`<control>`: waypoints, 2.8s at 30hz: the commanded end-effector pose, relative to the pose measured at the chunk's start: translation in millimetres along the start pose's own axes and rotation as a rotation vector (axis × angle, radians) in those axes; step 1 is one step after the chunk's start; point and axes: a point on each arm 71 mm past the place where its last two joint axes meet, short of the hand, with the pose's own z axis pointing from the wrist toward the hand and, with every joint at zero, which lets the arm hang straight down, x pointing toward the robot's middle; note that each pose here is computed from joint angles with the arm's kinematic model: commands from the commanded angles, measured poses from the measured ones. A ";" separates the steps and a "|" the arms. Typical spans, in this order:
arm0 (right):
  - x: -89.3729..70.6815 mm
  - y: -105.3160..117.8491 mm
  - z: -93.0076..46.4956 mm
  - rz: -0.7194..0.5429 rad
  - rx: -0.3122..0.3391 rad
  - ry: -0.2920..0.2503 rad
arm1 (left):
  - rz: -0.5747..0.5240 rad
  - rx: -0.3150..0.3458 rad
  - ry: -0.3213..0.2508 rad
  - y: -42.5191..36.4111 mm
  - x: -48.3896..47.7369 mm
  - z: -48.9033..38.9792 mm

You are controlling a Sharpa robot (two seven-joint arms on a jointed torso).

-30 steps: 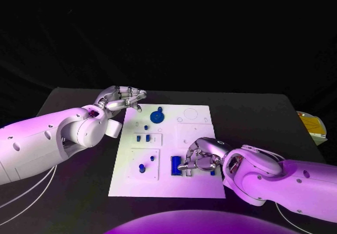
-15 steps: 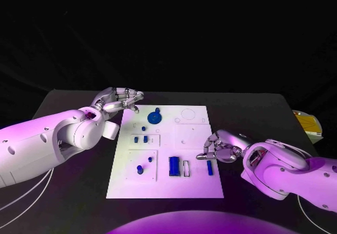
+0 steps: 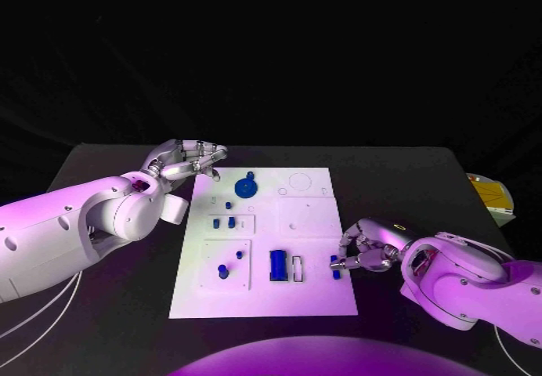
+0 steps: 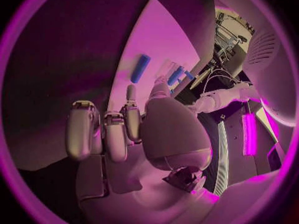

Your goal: Assemble the parts on the task board

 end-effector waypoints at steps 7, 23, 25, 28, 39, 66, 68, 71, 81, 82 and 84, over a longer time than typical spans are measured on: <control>8.5 -1.0 2.2 -0.084 0.023 0.022 | -0.004 0.012 0.015 -1.3 2.0 0.2; 29.6 6.6 8.9 -0.108 0.002 0.071 | -0.003 0.010 0.013 -1.0 1.0 -0.4; 30.6 7.6 9.3 -0.117 -0.001 0.072 | -0.003 0.010 0.013 -1.0 1.0 -0.4; 31.4 8.9 9.9 -0.134 -0.005 0.064 | -0.003 0.010 0.013 -1.0 0.9 -0.5; 31.3 13.2 11.8 -0.140 -0.010 0.032 | -0.003 0.008 0.011 -0.8 0.8 -0.6; 35.1 18.9 12.6 -0.168 -0.023 0.067 | -0.002 0.005 0.010 -0.5 0.7 -0.8; 34.1 20.9 12.1 -0.163 -0.031 0.055 | -0.003 0.005 0.010 -0.5 0.7 -0.7; 30.9 26.9 11.4 -0.143 -0.055 0.022 | -0.003 0.005 0.011 -0.5 1.0 -0.6; 17.9 52.9 13.2 -0.036 -0.136 -0.057 | -0.004 0.005 0.015 -0.4 2.7 0.1; 17.2 55.0 13.5 -0.027 -0.142 -0.059 | -0.004 0.005 0.015 -0.4 2.8 0.1; 16.7 57.8 14.0 -0.014 -0.148 -0.059 | -0.004 0.005 0.015 -0.4 2.8 0.0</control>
